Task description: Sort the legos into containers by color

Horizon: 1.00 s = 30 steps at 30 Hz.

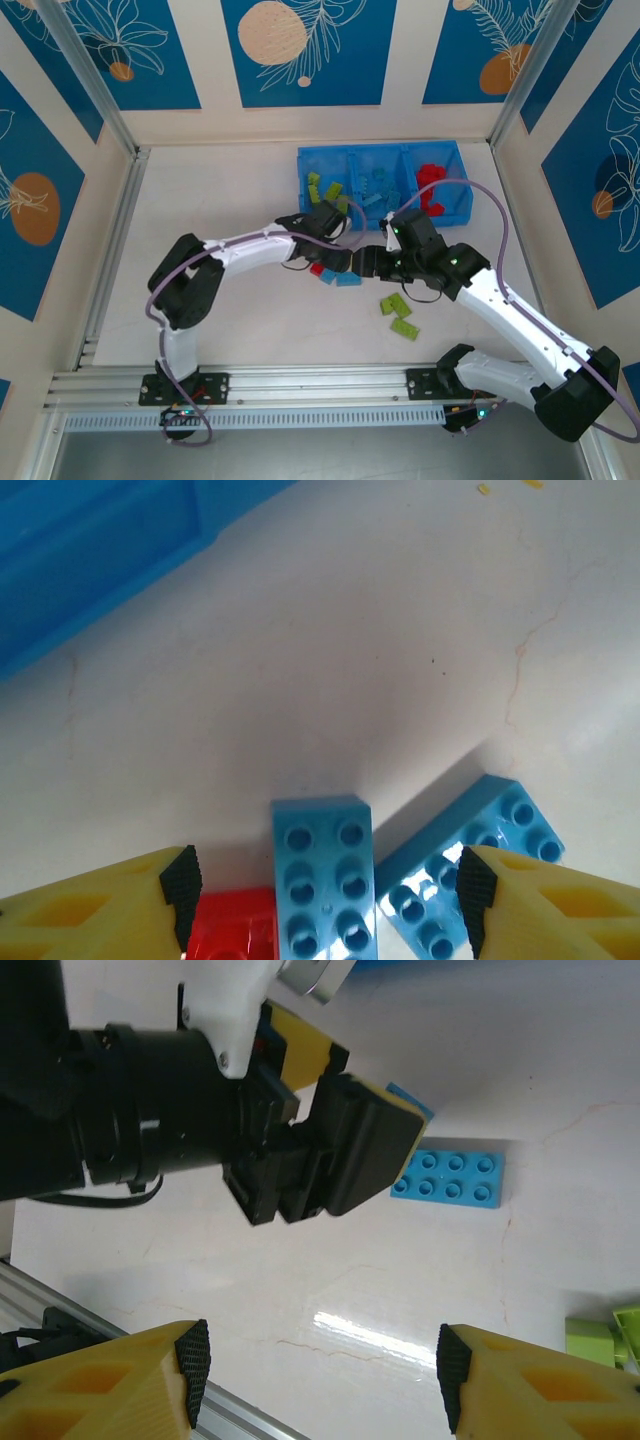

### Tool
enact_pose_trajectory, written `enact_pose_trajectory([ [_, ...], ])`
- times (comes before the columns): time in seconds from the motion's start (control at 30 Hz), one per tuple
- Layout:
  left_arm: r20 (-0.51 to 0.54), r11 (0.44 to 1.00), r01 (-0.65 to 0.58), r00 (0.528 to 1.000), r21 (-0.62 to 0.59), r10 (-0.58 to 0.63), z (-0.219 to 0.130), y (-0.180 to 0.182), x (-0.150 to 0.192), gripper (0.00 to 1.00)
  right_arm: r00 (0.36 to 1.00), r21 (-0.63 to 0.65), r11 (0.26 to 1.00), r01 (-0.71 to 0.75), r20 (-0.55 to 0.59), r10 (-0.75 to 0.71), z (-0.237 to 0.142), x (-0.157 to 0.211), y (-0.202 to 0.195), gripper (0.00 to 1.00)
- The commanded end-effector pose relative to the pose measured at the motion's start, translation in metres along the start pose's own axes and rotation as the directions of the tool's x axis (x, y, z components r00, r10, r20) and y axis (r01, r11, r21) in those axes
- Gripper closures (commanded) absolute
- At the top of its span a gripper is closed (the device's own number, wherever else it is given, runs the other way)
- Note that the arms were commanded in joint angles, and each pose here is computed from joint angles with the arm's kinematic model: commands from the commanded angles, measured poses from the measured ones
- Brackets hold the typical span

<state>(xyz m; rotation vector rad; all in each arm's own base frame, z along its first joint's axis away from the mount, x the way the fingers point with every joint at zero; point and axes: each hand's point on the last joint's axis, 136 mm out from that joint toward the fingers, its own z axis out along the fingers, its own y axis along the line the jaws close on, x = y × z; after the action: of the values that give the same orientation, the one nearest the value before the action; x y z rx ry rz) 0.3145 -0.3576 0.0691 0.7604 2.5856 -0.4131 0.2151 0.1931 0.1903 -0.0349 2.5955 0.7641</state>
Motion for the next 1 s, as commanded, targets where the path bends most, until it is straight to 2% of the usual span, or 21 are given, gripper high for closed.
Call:
enact_pose_trajectory([
  [0.0, -0.089, 0.998, -0.070, 0.994, 0.011, 0.070, 0.010, -0.006, 0.010, 0.30, 1.000, 0.014, 1.000, -0.023, 0.018, 0.023, -0.003, 0.001, -0.006, 0.36],
  [0.2, -0.176, 0.997, -0.068, 0.982, -0.021, 0.063, 0.025, 0.002, 0.029, 0.36, 0.999, 0.009, 0.999, -0.034, 0.026, 0.034, -0.004, 0.001, -0.007, 0.36],
  [0.47, -0.256, 0.997, -0.070, 0.965, -0.022, 0.062, 0.037, 0.004, 0.044, 0.51, 0.999, 0.008, 0.999, -0.041, 0.027, 0.041, -0.003, 0.000, -0.007, 0.36],
  [0.53, -0.261, 0.997, -0.070, 0.964, -0.031, 0.059, 0.038, 0.005, 0.043, 0.59, 0.999, 0.007, 0.999, -0.045, 0.027, 0.044, -0.004, 0.000, -0.007, 0.36],
  [0.8, -0.274, 0.992, -0.096, 0.959, -0.078, 0.071, 0.038, 0.009, 0.038, 0.58, 0.997, -0.003, 0.999, -0.054, 0.047, 0.054, -0.009, -0.001, -0.006, 0.36],
  [0.97, -0.229, 0.997, -0.076, 0.971, -0.034, 0.066, 0.031, -0.002, 0.028, 0.68, 0.996, -0.010, 0.998, -0.059, 0.063, 0.059, -0.015, -0.002, -0.005, 0.37],
])
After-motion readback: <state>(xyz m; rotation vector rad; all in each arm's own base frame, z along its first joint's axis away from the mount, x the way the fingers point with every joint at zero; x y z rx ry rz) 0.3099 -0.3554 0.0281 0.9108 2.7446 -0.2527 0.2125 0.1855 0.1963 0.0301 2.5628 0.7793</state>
